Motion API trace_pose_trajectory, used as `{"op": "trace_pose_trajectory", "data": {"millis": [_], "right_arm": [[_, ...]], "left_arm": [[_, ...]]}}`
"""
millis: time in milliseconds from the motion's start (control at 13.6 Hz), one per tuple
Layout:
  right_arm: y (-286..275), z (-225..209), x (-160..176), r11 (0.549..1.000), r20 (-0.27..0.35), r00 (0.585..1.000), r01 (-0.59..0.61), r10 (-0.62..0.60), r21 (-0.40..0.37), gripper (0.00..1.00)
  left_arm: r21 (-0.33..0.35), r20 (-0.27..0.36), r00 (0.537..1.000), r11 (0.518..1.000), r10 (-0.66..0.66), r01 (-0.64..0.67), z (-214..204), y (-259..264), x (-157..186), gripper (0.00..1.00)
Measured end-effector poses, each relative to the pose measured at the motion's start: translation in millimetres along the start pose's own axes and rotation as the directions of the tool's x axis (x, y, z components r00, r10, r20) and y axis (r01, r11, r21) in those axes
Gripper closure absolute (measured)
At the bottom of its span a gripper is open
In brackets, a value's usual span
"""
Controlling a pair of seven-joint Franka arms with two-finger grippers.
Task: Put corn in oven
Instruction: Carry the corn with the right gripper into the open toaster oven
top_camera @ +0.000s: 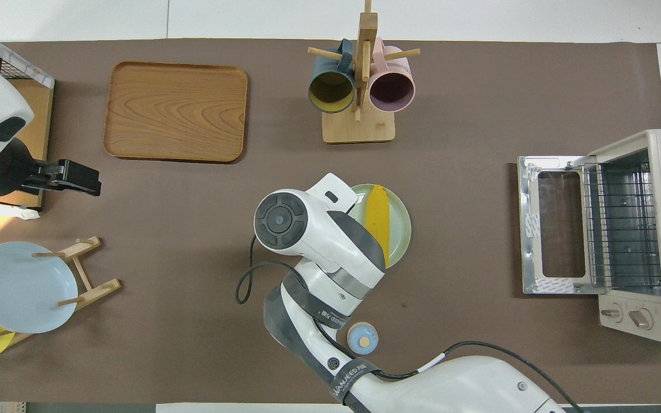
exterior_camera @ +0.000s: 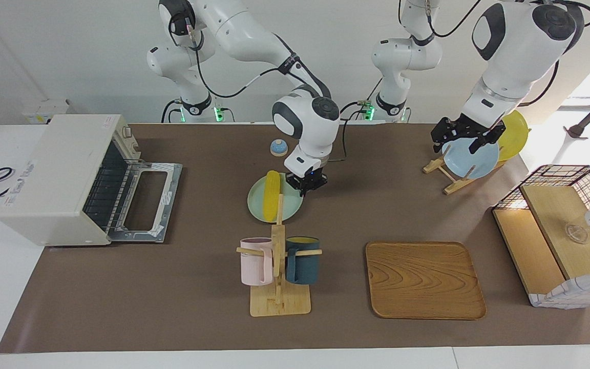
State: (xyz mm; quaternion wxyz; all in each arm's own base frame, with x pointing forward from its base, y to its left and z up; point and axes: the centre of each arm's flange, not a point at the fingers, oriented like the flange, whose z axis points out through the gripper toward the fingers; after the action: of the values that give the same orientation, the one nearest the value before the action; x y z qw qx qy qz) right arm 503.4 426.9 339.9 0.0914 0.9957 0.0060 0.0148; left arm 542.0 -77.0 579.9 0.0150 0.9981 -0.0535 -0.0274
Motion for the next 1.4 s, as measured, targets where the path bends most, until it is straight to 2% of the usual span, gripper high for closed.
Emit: {"op": "trace_pose_trajectory", "data": {"millis": [294, 588, 1029, 1176, 1397], "right_arm": [[53, -35, 16, 0.996, 0.031, 0.998, -0.044, 0.046, -0.076, 0.97], [176, -59, 32, 0.993, 0.081, 0.993, -0.077, 0.085, -0.095, 0.97], [328, -23, 25, 0.989, 0.177, 0.978, -0.09, 0.109, -0.114, 0.97], [376, -7, 25, 0.992, 0.186, 0.978, -0.074, 0.092, -0.099, 0.97], [425, 21, 23, 0.997, 0.164, 0.985, -0.043, 0.052, -0.061, 0.97]], "left_arm": [[0.001, 0.019, 1.0, 1.0, 0.003, -0.003, 7, 2, -3, 0.0], [0.001, 0.015, 1.0, 1.0, 0.004, -0.004, 5, 2, -4, 0.0], [0.001, 0.01, 1.0, 1.0, 0.005, -0.005, 2, 3, -5, 0.0], [0.001, 0.009, 1.0, 1.0, 0.0, 0.0, 2, 0, -5, 0.0], [0.0, 0.009, 1.0, 1.0, -0.018, 0.018, 2, -10, -5, 0.0]]}}
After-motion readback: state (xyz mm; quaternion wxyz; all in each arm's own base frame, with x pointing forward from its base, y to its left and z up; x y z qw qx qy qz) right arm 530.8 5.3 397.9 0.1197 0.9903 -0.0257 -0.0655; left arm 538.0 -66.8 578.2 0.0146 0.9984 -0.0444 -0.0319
